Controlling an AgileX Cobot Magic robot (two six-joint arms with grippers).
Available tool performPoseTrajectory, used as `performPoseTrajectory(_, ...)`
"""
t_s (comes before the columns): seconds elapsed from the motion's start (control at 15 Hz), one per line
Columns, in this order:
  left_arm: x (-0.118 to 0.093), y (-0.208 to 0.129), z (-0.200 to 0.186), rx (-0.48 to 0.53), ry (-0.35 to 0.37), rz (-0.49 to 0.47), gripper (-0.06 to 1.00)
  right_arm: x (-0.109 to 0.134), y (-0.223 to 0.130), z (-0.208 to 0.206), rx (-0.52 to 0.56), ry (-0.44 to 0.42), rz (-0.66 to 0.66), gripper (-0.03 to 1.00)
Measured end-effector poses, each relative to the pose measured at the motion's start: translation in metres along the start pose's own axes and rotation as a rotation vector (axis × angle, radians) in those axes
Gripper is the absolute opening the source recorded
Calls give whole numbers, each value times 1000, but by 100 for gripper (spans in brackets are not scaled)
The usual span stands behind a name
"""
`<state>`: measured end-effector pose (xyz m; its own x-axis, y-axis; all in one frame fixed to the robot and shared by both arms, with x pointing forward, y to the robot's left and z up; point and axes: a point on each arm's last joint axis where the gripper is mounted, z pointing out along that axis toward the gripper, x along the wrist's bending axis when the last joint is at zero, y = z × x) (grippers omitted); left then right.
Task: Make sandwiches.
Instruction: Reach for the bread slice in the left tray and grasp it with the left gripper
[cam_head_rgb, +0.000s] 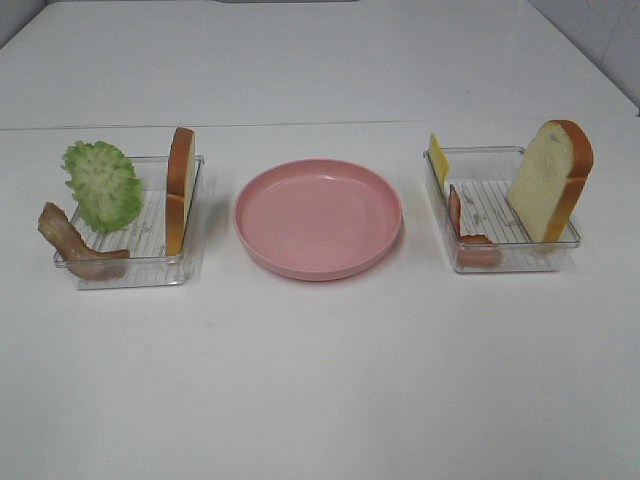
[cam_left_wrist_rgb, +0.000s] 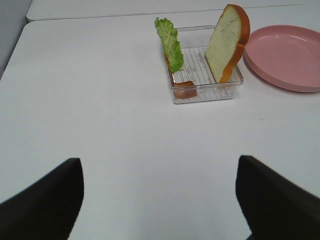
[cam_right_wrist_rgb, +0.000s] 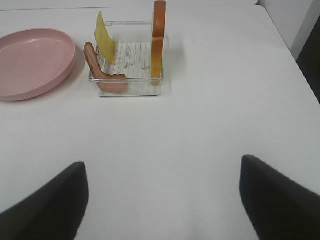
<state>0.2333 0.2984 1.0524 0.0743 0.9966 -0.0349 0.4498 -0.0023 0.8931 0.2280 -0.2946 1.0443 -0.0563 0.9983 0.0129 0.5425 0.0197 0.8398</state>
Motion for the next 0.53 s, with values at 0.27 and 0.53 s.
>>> performPoseTrajectory(0.27, 0, 0, 0, 0, 0, 0, 79, 0, 0, 0, 0, 0, 0, 78)
performPoseTrajectory(0.53, 0, 0, 0, 0, 0, 0, 79, 0, 0, 0, 0, 0, 0, 78)
